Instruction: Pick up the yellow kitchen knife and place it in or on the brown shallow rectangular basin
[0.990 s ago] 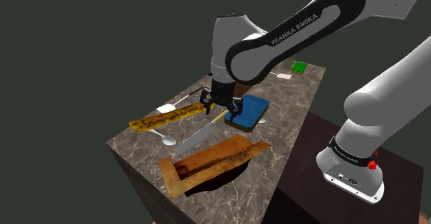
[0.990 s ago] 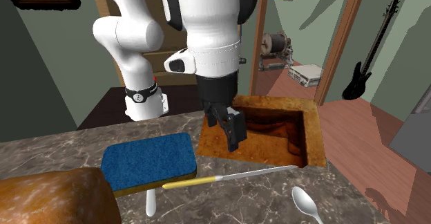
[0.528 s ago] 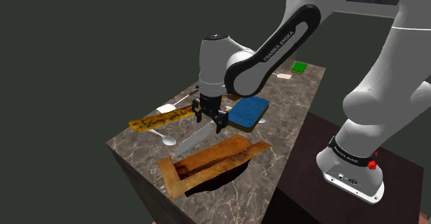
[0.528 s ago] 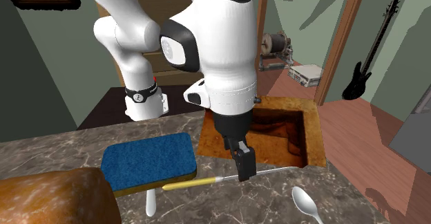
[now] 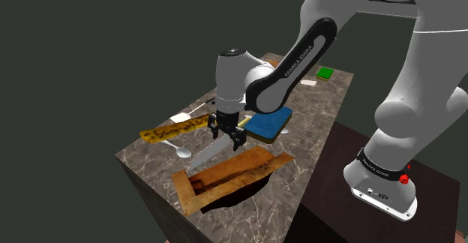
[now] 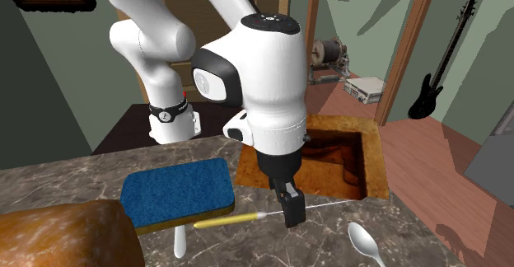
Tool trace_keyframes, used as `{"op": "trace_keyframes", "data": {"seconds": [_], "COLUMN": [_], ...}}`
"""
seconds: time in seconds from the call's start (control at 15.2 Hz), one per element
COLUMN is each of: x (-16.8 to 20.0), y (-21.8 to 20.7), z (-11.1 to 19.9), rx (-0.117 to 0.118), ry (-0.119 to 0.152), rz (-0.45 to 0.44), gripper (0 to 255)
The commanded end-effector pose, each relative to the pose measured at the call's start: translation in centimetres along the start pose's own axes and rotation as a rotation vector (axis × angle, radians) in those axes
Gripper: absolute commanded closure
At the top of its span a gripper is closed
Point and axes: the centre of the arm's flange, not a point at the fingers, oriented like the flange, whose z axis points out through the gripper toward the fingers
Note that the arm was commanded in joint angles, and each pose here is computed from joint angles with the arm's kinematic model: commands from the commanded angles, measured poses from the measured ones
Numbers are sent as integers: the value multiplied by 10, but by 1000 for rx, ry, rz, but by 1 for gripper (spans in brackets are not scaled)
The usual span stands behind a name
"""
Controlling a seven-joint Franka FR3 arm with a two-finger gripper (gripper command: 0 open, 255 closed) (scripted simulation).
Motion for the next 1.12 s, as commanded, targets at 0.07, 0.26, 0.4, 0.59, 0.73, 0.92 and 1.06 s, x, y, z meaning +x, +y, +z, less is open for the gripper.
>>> {"op": "trace_keyframes", "data": {"seconds": [0.07, 0.26, 0.4, 0.59, 0.73, 0.92, 1.06], "x": [0, 0, 0, 0, 0, 0, -1], "y": [0, 0, 0, 0, 0, 0, 0], "z": [1, 1, 1, 1, 1, -5, -15], "rx": [0, 0, 0, 0, 0, 0, 0], "ry": [0, 0, 0, 0, 0, 0, 0], "rz": [0, 0, 0, 0, 0, 0, 0], "gripper": [0, 255, 255, 255, 255, 255, 255]}}
